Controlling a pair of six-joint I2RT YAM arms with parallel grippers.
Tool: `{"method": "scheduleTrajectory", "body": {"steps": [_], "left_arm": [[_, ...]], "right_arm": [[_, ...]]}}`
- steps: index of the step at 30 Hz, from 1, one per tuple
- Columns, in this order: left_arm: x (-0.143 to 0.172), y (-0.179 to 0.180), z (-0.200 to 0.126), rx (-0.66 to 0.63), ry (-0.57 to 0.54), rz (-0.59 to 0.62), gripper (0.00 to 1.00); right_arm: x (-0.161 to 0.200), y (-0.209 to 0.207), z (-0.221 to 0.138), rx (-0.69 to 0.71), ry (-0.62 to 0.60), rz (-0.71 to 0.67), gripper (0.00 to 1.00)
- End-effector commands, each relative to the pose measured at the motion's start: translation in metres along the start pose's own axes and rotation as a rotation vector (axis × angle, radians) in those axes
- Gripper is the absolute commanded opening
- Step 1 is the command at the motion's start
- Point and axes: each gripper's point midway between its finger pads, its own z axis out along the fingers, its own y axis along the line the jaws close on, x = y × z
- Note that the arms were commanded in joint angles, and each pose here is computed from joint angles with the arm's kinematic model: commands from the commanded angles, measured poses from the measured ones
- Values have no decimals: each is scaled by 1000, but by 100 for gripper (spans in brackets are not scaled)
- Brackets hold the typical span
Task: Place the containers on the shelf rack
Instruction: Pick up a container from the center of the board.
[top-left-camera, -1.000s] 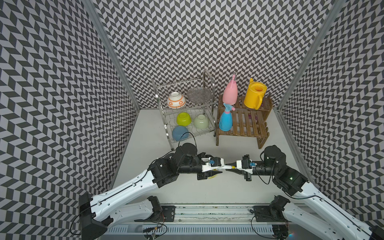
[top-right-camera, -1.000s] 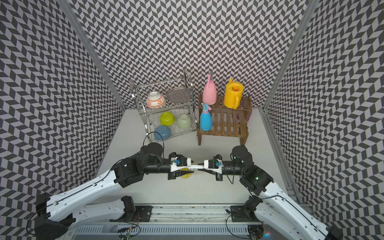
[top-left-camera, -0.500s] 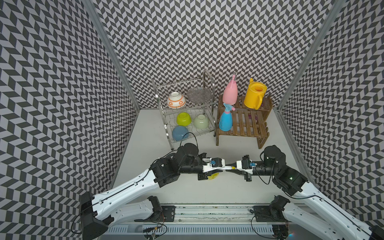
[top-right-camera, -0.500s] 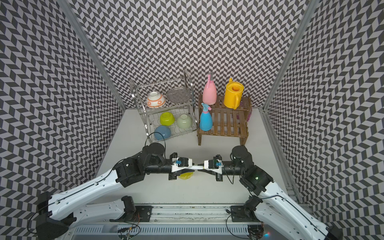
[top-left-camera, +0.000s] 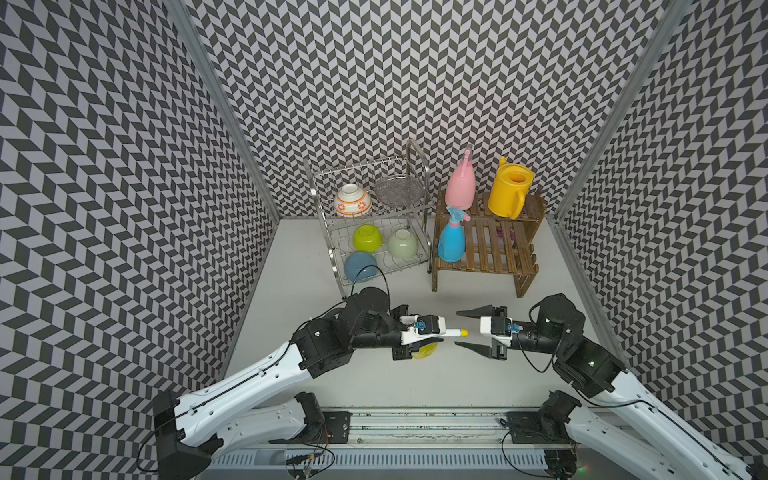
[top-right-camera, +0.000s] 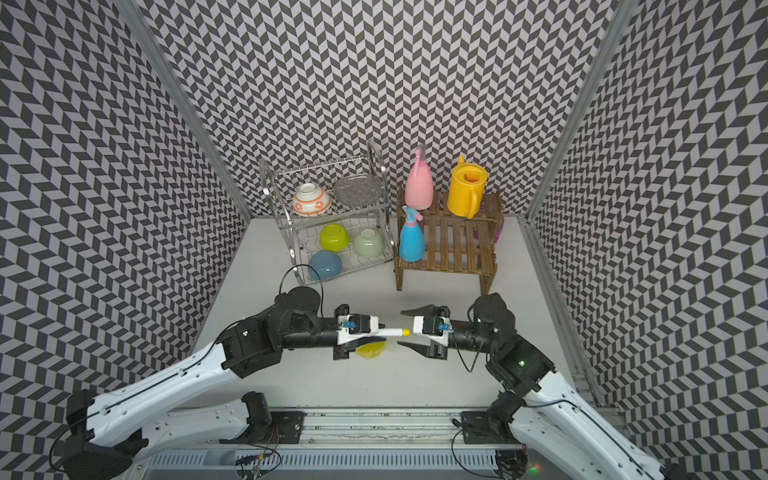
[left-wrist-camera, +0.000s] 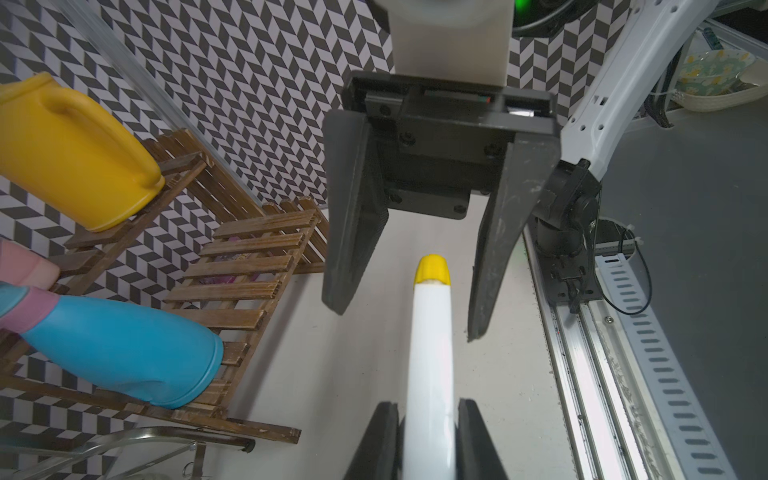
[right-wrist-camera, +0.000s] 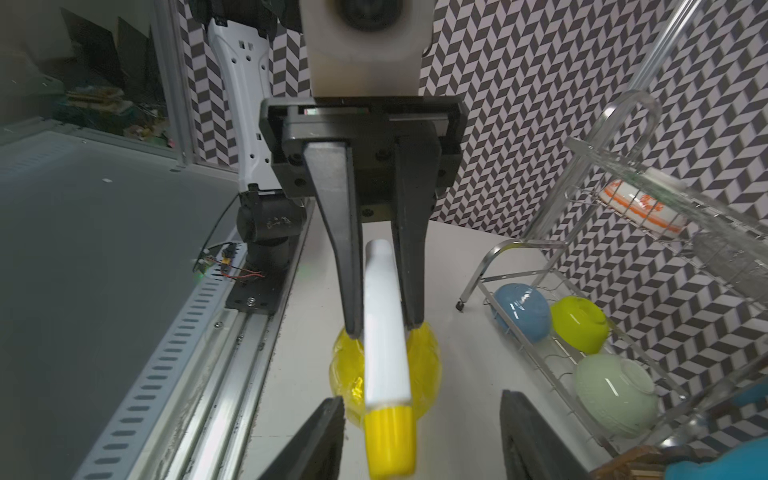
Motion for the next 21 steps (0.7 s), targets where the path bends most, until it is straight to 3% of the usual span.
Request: {"method": "scheduleTrajectory", "body": {"steps": [1, 9, 12, 21], "left_arm": [[-16, 8, -12, -73, -75, 6, 0], [-27, 30, -18, -200, -198, -188, 0], [-29, 37, -9, -215, -235, -276, 0], [-43, 75, 43, -266, -267, -428, 0]], "right_arm": [[-32, -20, -17, 152, -102, -13, 68], [-104, -76, -108, 641, -464, 216, 82], [-123, -90, -144, 784, -584, 273, 83], [-141, -117, -188, 1001, -620, 394, 83]]}}
